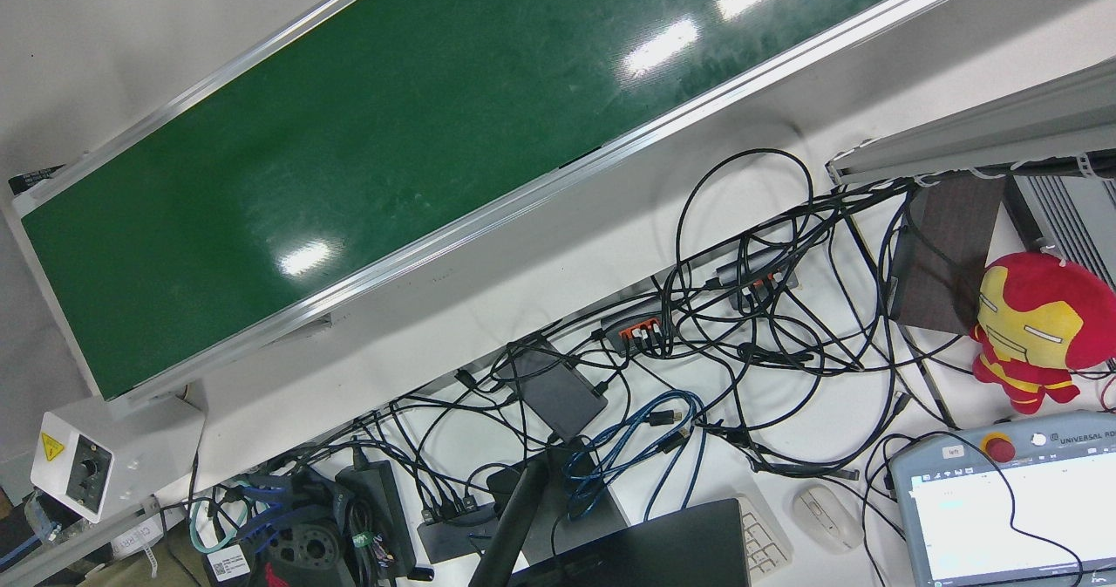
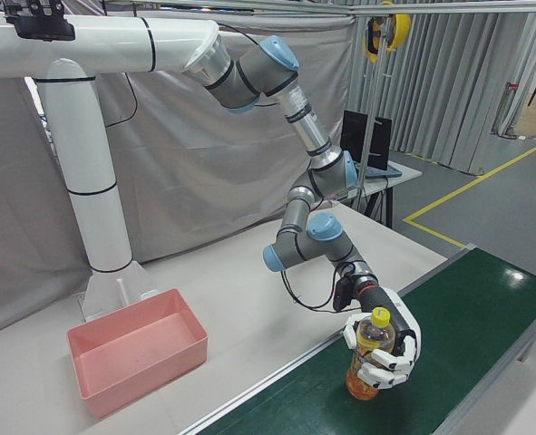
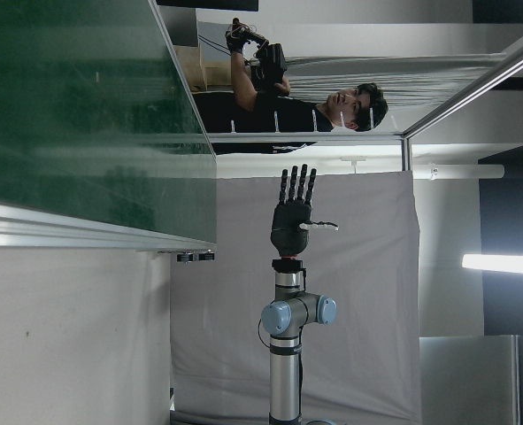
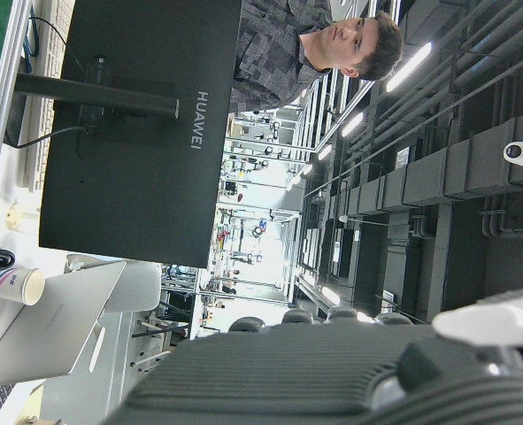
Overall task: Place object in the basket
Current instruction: 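Close the left hand around the juice bottle and lift it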
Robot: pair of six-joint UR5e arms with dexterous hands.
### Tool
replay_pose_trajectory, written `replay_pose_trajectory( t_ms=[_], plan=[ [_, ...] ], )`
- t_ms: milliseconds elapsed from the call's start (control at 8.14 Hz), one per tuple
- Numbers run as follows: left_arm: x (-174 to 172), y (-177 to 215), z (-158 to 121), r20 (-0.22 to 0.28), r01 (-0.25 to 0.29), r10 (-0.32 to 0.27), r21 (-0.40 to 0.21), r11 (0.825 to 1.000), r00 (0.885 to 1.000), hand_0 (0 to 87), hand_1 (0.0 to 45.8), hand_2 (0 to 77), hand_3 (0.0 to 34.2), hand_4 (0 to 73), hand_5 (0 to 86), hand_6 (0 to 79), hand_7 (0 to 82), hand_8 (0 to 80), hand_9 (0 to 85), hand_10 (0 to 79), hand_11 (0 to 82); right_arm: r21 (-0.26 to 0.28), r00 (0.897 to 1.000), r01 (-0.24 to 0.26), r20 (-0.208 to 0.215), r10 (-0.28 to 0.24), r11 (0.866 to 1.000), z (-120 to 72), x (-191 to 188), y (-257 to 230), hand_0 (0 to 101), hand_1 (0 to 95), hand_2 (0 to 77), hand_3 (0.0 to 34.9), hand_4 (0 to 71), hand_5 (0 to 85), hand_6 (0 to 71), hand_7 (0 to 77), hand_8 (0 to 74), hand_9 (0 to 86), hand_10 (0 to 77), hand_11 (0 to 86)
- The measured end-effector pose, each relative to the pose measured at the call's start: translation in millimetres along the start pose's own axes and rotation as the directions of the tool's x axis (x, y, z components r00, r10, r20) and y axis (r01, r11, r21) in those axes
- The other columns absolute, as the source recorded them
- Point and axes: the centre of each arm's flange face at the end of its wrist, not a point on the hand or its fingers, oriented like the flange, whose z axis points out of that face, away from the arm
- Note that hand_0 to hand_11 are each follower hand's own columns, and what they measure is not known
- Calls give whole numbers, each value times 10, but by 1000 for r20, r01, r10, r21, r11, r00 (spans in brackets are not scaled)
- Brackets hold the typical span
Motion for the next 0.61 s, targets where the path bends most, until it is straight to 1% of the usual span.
replay_pose_trajectory(
  t_ms=[123, 246, 368, 491, 614],
  plan=[
    [3, 87, -23, 14, 1, -1, -8, 1000, 1000, 680, 142, 469, 0, 382, 578, 496, 436, 535, 551, 469, 535, 0, 1000, 0, 0, 0, 1000, 0, 0, 1, 2, 0, 5, 2, 0, 0, 0, 5, 0, 0, 0, 0],
    [16, 264, -49, 32, 4, -3, -27, 1000, 999, 742, 98, 502, 0, 453, 573, 627, 518, 633, 556, 545, 567, -1, 1000, 0, 0, 0, 1000, 1, -1, 5, 2, 0, 5, 2, 0, 0, 0, 5, 0, 0, 0, 0],
    [26, 517, -87, 61, 8, -4, -57, 998, 998, 761, 98, 502, 0, 464, 573, 638, 524, 638, 562, 551, 573, -1, 1000, 0, 0, 0, 1000, 1, 0, 7, 1, 0, 5, 2, 0, 0, 0, 5, 0, 0, 0, 0],
    [3, 772, -137, 108, 3, 7, -94, 996, 994, 774, 98, 502, 0, 469, 567, 0, 0, 638, 562, 551, 573, -2, 1000, 0, -1, 0, 1000, 2, 0, 8, 3, 0, 5, 2, 0, 0, 0, 5, 0, 0, 0, 0],
    [-102, 1046, -224, 168, 0, 22, -130, 991, 985, 783, 98, 502, 0, 469, 567, 0, 0, 638, 562, 551, 573, -1, 1000, 0, -1, 0, 1000, 1, 0, 7, 2, 0, 5, 2, 0, 0, 0, 5, 0, 0, 0, 0]
  ],
)
